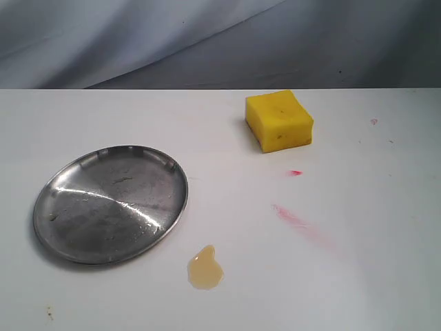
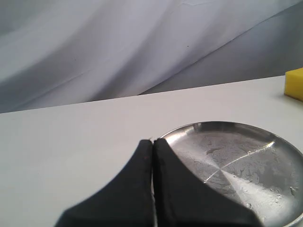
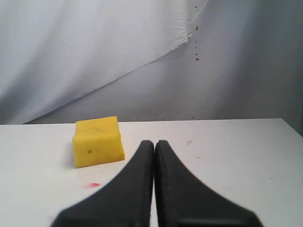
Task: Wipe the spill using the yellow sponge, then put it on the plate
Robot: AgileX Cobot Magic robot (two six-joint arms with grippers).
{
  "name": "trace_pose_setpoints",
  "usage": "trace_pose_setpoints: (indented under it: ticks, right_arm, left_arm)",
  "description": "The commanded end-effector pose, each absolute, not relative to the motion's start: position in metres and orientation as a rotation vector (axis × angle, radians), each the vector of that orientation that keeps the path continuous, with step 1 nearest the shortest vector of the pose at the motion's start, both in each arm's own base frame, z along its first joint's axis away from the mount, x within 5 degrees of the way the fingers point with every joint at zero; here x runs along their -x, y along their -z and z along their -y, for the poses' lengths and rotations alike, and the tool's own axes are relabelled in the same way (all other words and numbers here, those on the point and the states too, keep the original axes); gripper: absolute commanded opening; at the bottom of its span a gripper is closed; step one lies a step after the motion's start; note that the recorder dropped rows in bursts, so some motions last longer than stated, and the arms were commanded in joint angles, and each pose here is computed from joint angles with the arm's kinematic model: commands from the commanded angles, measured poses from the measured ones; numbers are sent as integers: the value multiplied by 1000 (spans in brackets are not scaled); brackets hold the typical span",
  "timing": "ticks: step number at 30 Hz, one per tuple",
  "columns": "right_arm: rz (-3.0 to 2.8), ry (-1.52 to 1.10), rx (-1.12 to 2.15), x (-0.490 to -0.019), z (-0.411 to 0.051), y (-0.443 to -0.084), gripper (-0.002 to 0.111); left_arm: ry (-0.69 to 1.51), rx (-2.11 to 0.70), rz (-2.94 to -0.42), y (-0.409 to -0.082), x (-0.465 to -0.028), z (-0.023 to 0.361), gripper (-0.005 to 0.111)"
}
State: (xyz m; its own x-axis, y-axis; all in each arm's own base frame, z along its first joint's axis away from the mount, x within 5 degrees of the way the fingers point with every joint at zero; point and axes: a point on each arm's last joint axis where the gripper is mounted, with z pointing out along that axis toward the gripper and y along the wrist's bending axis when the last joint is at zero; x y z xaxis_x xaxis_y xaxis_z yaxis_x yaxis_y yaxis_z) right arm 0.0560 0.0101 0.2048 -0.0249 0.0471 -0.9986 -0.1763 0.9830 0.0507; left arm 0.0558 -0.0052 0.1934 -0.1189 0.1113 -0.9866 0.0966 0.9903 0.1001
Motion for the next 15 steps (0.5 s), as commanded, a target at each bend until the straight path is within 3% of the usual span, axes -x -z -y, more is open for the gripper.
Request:
trace_pose_setpoints:
  ticks: [1,11,15]
  right_arm:
    - [-1579,-175,94,-56,-10,-204,0]
    - [-1522,-179,91,-56,-10,-210,0]
    - [-1363,-463,-186,-54,-7,-224,0]
  left_arm:
    - [-6,-147,-1682,-195,-56,5,0]
    - [-6,-147,-1682,-195,-56,5,0]
    - [-6,-147,-1682,-195,-56,5,0]
